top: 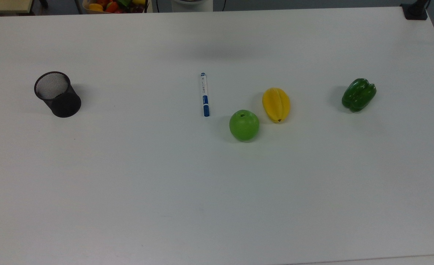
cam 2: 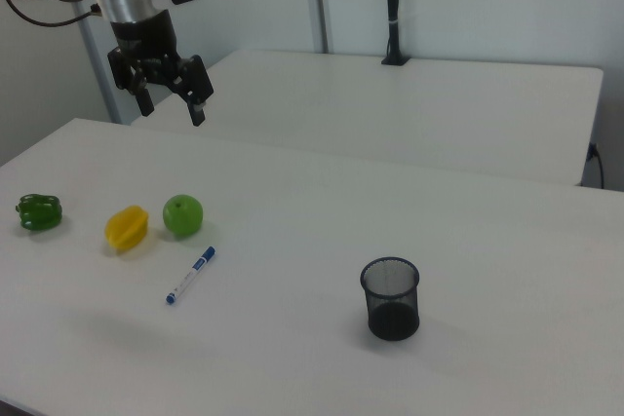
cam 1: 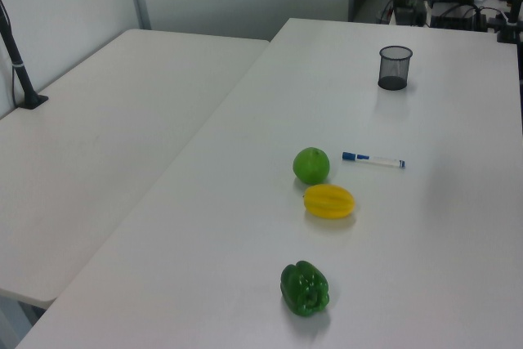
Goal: Place marker
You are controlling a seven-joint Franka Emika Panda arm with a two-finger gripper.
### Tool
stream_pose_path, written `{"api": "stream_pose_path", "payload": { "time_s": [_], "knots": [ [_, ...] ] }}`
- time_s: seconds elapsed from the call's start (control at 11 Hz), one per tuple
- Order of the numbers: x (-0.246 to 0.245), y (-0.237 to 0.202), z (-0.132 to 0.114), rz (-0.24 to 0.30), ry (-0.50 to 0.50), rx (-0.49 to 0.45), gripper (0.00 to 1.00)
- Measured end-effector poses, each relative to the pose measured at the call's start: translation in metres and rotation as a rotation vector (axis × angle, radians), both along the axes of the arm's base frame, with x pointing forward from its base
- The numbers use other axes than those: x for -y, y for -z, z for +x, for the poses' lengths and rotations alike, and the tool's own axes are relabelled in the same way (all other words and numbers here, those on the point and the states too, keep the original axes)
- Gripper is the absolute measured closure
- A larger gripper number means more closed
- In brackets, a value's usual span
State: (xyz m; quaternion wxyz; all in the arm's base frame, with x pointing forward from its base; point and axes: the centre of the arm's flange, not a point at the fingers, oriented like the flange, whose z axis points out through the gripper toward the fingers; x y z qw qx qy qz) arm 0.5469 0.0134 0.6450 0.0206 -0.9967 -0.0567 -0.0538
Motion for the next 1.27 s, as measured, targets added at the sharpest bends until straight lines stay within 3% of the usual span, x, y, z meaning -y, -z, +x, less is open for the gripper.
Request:
{"api": "stream_pose_path", "payload": {
  "time_s": [1.27],
  "knots": [
    [-0.003, 0.0051, -0.0005, 0.014, -0.007, -0.014, 0.0]
  ]
}}
